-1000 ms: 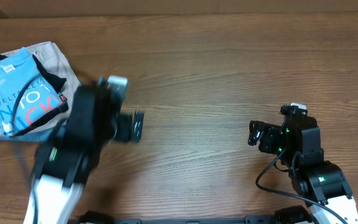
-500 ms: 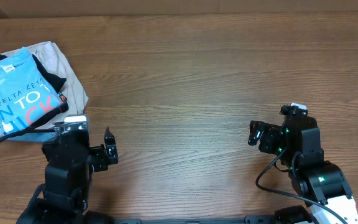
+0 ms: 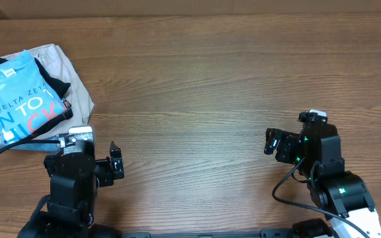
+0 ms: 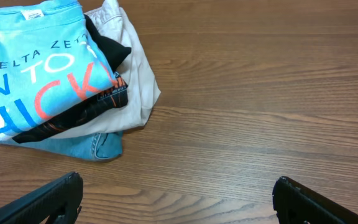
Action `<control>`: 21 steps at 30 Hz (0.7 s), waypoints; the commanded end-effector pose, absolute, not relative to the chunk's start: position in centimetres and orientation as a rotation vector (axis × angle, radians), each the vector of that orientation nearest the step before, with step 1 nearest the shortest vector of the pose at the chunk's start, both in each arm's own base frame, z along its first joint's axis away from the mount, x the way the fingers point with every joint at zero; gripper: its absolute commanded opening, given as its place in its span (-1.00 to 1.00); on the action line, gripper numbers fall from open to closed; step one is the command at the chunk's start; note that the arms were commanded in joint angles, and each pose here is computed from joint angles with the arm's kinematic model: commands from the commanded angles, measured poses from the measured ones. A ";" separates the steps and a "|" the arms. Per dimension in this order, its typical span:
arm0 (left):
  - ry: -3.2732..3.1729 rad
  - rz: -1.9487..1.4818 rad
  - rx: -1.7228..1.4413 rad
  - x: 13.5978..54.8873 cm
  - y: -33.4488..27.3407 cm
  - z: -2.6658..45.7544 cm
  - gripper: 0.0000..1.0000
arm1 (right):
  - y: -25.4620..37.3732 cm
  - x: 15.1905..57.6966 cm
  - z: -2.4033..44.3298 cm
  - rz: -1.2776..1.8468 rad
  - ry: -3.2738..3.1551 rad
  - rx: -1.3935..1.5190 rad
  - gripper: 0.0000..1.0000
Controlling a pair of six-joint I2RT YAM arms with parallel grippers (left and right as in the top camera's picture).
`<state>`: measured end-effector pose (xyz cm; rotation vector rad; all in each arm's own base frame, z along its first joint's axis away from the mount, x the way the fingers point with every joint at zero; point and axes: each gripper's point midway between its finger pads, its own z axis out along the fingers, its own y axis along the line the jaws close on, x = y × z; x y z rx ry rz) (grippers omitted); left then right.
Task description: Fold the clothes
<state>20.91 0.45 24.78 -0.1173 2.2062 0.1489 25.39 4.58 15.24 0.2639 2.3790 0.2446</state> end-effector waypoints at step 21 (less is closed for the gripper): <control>2.206 0.159 -0.137 20.9 0.6 24.5 1.00 | 2.1 22.0 21.2 0.248 1.772 0.153 1.00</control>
